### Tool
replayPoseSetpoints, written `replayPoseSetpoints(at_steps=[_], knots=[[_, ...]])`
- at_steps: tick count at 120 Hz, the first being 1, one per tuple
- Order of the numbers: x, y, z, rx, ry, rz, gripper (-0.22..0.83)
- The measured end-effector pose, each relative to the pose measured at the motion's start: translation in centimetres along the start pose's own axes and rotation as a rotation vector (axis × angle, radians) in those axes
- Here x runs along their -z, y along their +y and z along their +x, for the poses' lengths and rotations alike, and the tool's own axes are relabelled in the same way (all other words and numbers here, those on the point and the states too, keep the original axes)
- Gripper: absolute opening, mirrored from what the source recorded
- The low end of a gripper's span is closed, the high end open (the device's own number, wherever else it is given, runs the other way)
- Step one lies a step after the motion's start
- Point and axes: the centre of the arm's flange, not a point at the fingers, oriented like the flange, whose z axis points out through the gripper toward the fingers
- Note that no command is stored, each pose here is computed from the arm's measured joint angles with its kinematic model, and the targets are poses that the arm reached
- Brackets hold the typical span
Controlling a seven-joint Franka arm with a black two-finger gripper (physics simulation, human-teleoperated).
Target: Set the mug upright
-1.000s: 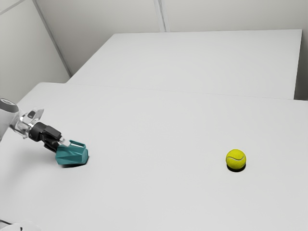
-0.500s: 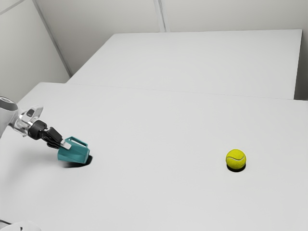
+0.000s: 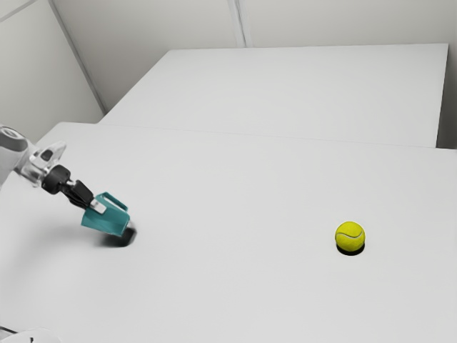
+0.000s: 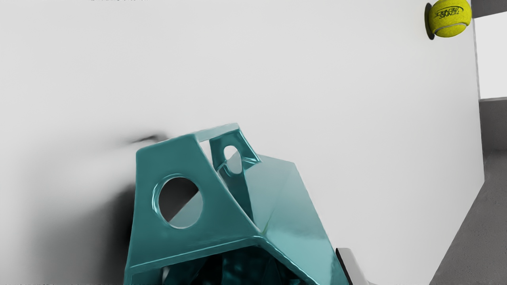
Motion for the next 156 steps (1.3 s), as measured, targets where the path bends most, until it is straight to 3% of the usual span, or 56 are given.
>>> replayPoseSetpoints(at_steps=[29,61,87,108,156], knots=[[-2.0,7.0,4.4,-0.128,-0.134,0.215,-0.16],[-8.1,14.9,8.7,-0.24,-0.274,0.483,-0.16],[-14.0,19.9,10.7,-0.308,-0.291,0.583,-0.16],[-18.2,22.4,10.8,-0.33,-0.299,0.647,-0.16],[-19.7,21.7,11.5,-0.266,-0.259,0.785,-0.16]])
